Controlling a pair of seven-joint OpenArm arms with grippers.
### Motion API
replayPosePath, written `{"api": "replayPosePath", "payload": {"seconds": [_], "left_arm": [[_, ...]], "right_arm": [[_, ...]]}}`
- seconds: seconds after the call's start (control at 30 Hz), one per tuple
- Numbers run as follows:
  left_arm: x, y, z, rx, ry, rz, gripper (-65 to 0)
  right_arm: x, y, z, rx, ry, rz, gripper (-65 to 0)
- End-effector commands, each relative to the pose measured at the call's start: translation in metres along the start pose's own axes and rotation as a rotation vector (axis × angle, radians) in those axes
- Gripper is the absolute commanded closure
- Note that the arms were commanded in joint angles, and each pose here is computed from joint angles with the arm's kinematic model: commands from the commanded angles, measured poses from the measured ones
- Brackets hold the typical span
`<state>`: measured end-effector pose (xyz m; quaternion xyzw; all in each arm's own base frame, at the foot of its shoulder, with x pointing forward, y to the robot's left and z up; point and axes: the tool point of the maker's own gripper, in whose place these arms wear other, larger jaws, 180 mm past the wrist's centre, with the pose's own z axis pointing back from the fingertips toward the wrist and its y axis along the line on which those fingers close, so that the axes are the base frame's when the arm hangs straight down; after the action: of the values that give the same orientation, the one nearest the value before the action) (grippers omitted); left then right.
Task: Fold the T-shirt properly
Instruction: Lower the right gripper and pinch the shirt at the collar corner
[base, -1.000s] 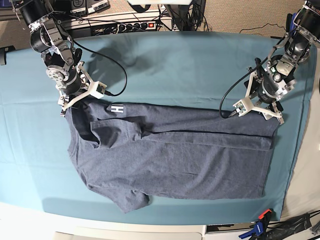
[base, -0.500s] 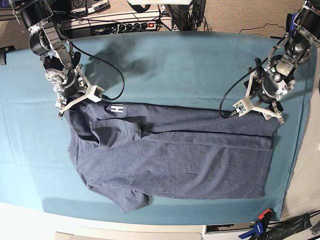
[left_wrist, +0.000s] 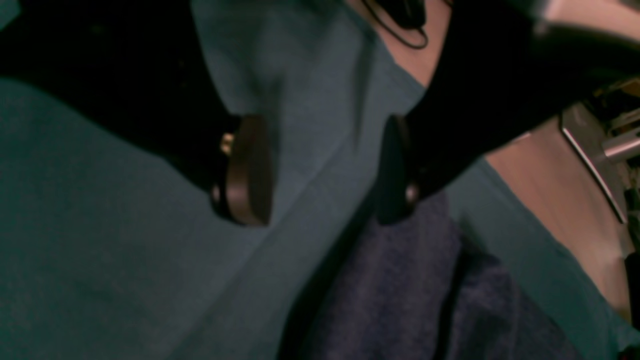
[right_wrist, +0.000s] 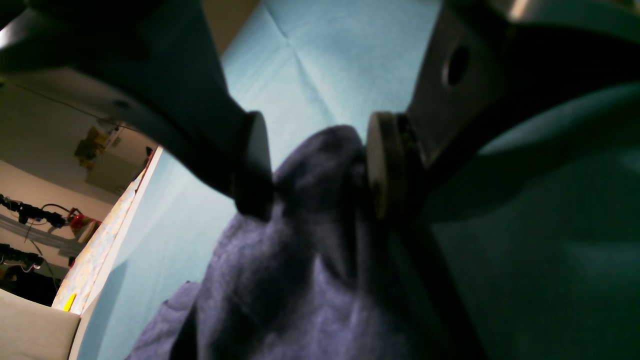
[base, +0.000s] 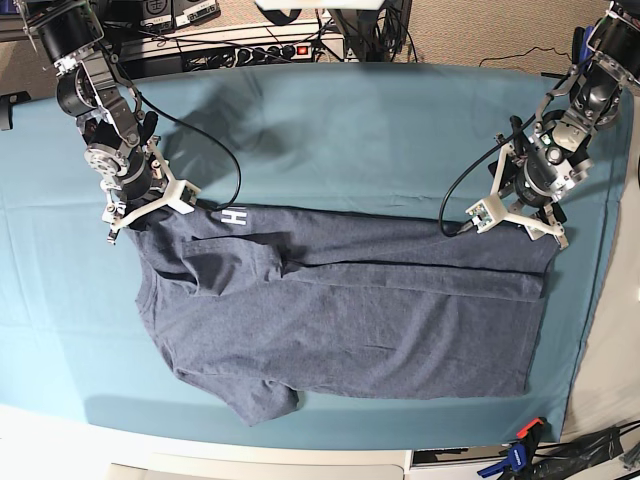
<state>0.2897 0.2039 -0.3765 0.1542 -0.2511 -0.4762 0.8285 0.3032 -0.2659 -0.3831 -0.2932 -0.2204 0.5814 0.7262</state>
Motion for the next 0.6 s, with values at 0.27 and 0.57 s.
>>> {"api": "replayPosePath", "payload": {"seconds": [0.27,0.57], "left_arm": [[0.007,0.027,0.006,0.108,-0.034,-0.069,-34.8],[-0.009,0.030,-0.007,0.117,-0.003,-0.117,-34.8]], "right_arm": [[-0.003,-0.003,0.001,0.004,0.003,0.018,-7.6],[0.001,-0.009,0.000,-0.008,-0.019,0.016,0.0]]}}
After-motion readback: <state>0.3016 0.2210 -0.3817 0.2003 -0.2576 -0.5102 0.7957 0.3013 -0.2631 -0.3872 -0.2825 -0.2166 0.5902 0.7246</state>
